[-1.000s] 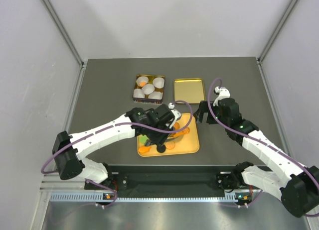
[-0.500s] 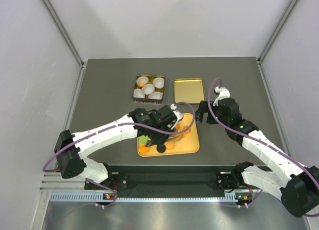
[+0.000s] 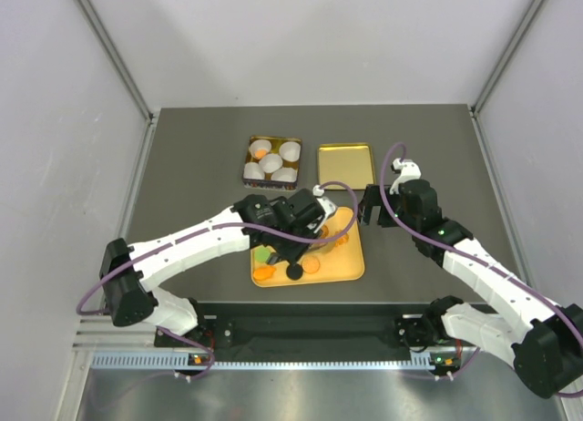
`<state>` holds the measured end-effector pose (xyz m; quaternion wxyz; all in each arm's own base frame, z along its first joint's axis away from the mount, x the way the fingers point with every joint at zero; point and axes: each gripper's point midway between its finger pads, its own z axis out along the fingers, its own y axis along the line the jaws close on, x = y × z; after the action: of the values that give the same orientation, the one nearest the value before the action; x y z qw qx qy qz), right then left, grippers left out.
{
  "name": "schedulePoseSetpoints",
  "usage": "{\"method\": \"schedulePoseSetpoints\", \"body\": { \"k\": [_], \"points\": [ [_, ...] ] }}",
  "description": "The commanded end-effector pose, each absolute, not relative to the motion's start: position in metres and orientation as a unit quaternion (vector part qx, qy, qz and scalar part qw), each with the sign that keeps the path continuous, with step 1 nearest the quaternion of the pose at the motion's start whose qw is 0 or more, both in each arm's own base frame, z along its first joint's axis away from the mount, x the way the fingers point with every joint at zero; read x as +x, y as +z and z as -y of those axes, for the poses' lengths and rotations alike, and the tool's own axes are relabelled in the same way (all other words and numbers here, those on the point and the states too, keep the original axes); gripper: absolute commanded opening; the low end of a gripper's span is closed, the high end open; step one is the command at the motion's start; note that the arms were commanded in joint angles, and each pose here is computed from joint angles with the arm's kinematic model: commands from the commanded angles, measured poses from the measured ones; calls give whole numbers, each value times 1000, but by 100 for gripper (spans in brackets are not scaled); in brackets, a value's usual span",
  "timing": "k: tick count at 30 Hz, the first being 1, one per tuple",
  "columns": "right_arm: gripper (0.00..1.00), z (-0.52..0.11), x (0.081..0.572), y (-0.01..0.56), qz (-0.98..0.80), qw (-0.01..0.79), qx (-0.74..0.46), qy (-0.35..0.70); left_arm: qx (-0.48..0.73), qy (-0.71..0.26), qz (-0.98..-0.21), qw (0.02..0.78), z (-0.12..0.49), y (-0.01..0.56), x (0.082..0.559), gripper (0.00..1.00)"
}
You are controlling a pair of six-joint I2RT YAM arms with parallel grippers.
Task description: Pack the cookies
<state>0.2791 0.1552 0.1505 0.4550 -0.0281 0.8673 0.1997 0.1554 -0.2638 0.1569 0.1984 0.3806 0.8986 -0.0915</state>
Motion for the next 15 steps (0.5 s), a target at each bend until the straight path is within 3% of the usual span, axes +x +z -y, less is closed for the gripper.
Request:
{"method": "schedulePoseSetpoints", "body": {
  "k": [1,15],
  "points": [
    [100,-152,285,165,-854,479,-27,199,378,-112,-888,238,267,188,159,21],
    [100,-152,285,167,-853,482,-27,199,308,-78,-888,331,250,229,188,19]
  ]
}}
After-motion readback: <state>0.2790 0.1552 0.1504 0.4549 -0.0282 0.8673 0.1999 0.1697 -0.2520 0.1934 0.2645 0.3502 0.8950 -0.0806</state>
